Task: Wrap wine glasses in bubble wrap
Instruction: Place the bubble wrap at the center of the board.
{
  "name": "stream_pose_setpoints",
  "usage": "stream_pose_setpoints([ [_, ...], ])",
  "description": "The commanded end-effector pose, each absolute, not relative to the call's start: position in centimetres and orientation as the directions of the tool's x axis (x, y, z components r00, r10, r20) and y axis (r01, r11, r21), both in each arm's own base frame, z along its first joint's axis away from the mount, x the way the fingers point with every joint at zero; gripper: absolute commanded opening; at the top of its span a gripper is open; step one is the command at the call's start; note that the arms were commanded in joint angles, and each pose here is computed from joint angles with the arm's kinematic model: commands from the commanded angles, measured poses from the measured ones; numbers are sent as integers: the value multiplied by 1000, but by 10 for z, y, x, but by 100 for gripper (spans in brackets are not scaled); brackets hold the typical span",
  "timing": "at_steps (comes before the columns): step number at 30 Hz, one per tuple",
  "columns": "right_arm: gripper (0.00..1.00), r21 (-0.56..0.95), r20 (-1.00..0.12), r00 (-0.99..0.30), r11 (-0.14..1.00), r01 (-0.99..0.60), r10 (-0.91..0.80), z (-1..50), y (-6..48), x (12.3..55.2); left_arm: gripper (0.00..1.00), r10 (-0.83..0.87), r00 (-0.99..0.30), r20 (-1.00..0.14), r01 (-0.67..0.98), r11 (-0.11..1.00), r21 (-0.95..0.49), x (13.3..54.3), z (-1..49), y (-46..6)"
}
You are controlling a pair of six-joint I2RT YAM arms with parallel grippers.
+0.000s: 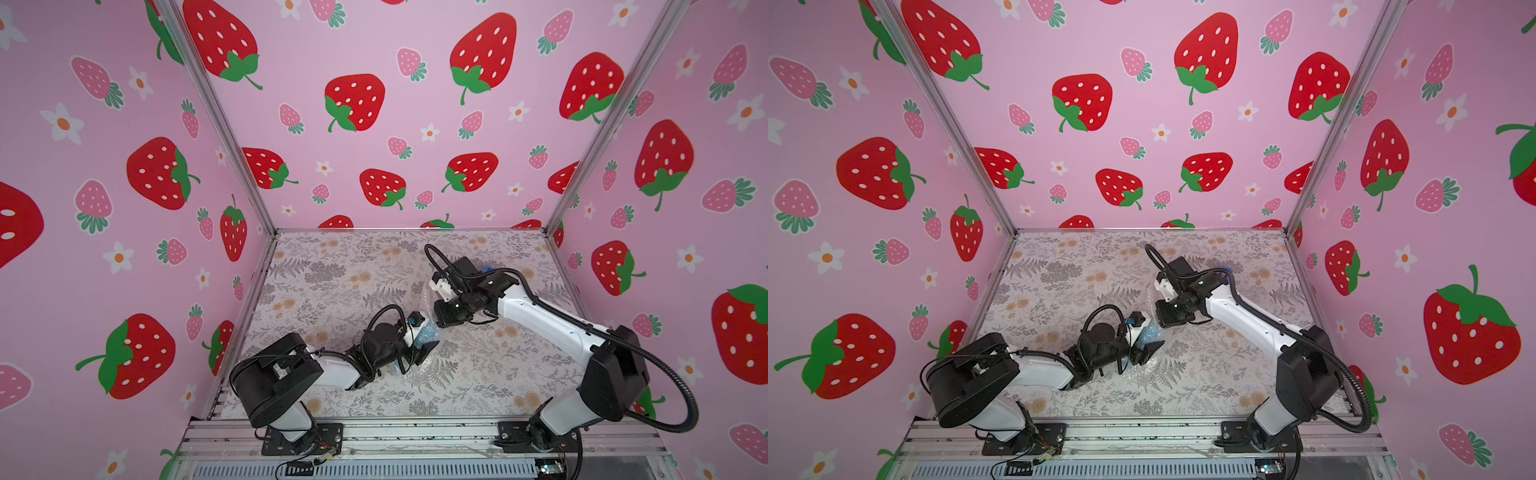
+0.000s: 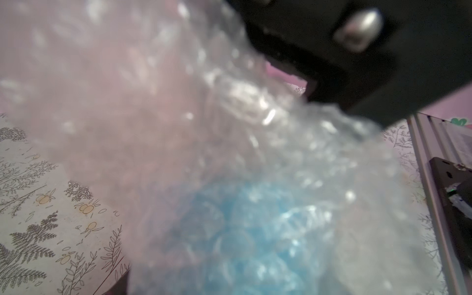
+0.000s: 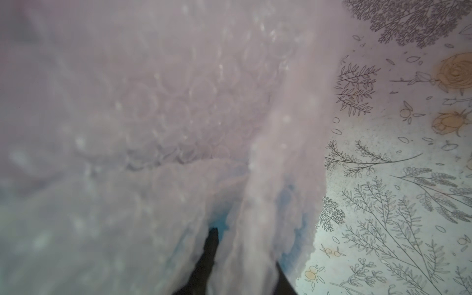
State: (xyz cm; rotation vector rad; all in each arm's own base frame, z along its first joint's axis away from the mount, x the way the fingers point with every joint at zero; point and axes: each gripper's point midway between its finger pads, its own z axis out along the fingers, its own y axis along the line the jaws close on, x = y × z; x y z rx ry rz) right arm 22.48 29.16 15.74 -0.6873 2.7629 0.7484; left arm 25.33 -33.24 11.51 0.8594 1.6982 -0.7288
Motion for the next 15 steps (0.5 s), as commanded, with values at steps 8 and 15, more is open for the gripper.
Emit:
stream_pose_setpoints([
  [8, 36, 334, -405, -866, 834, -439, -294, 227, 207, 223, 66, -52, -67, -996, 834, 545, -85, 284, 179, -365],
  [15, 38, 386, -377, -922, 889, -248, -93, 199, 152, 249, 66, -87, -59, -994, 870, 485, -94, 291, 187, -392],
])
